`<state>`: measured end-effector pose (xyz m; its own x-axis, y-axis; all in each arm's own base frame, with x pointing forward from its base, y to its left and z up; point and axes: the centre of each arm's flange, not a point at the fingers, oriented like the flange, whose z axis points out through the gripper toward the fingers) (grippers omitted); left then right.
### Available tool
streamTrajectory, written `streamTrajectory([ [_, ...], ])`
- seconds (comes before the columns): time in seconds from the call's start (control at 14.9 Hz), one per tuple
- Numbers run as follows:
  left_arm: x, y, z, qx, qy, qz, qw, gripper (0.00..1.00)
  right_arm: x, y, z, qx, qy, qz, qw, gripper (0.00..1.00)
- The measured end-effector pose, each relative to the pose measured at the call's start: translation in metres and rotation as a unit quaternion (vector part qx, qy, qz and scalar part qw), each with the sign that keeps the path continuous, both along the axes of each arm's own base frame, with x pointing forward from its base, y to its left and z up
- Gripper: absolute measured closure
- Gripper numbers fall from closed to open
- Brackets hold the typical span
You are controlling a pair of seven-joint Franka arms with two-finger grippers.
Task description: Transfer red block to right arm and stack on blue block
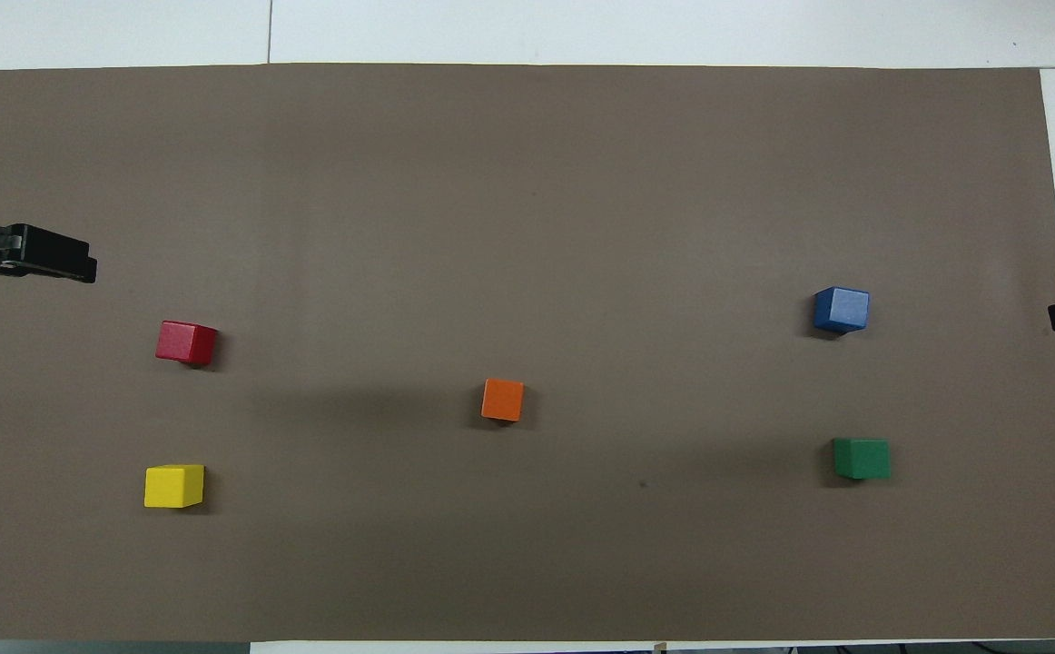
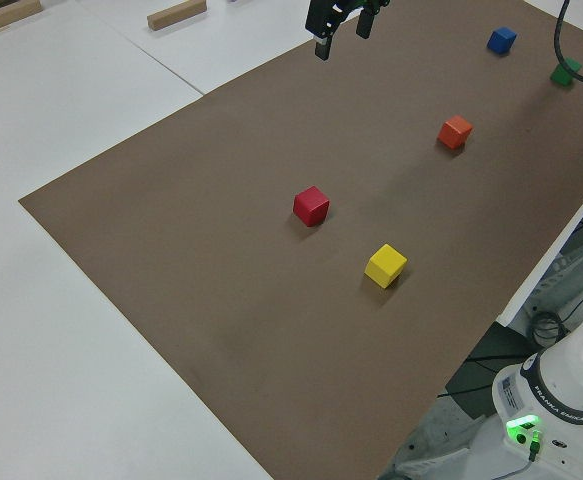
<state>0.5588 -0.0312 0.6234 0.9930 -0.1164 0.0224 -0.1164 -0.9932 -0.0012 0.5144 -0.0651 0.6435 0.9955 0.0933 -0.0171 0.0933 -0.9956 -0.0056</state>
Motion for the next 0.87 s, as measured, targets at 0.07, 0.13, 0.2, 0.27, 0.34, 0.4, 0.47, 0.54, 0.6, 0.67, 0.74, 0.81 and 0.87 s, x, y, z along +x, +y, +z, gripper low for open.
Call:
streamTrajectory([
  [0.07, 0.0, 0.0, 0.0, 0.0, 0.0, 0.0, 1.0, 0.0, 0.0, 0.0, 0.0, 0.0, 0.0, 0.0, 1.0, 0.0],
  [0.13, 0.0, 0.0, 0.0, 0.0, 0.0, 0.0, 1.0, 0.0, 0.0, 0.0, 0.0, 0.0, 0.0, 0.0, 1.0, 0.0],
  [0.2, 0.0, 0.0, 0.0, 0.0, -0.001, 0.0, 1.0, 0.0, 0.0, 0.0, 0.0, 0.0, 0.0, 0.0, 1.0, 0.0],
  [0.27, 0.001, 0.0, 0.0, 0.0, -0.002, 0.001, 1.0, 0.0, 0.0, 0.0, 0.0, 0.0, 0.0, 0.0, 1.0, 0.0],
  [0.34, 0.002, 0.001, -0.001, 0.0, -0.003, 0.001, 1.0, 0.0, 0.0, 0.0, 0.0, 0.0, 0.0, 0.0, 1.0, 0.0],
  [0.4, 0.002, 0.002, -0.002, 0.0, -0.002, 0.002, 1.0, 0.0, 0.0, 0.0, 0.0, 0.0, 0.0, 0.0, 1.0, 0.0],
  [0.47, 0.002, 0.004, -0.003, 0.0, -0.002, 0.004, 1.0, 0.0, 0.0, 0.0, 0.0, 0.0, 0.0, 0.0, 1.0, 0.0],
  [0.54, 0.002, 0.004, -0.004, 0.0, -0.001, 0.008, 1.0, 0.0, 0.0, 0.0, 0.0, 0.0, 0.0, 0.0, 1.0, 0.0],
  [0.6, 0.003, 0.004, -0.005, 0.0, -0.003, 0.015, 1.0, 0.0, 0.0, 0.0, 0.0, 0.0, 0.0, 0.0, 1.0, 0.0],
  [0.67, 0.005, 0.003, -0.008, -0.001, -0.011, 0.021, 1.0, 0.0, 0.0, 0.0, 0.0, 0.0, 0.0, 0.0, 1.0, 0.0],
  [0.74, 0.007, 0.003, -0.016, -0.002, -0.016, 0.023, 1.0, 0.0, 0.0, 0.0, 0.0, 0.0, 0.0, 0.0, 1.0, 0.0],
  [0.81, 0.008, 0.003, -0.03, -0.001, -0.014, 0.024, 1.0, 0.0, 0.0, 0.0, 0.0, 0.0, 0.0, 0.0, 1.0, 0.0],
  [0.87, 0.008, 0.003, -0.047, -0.001, -0.008, 0.025, 1.0, 0.0, 0.0, 0.0, 0.0, 0.0, 0.0, 0.0, 1.0, 0.0],
])
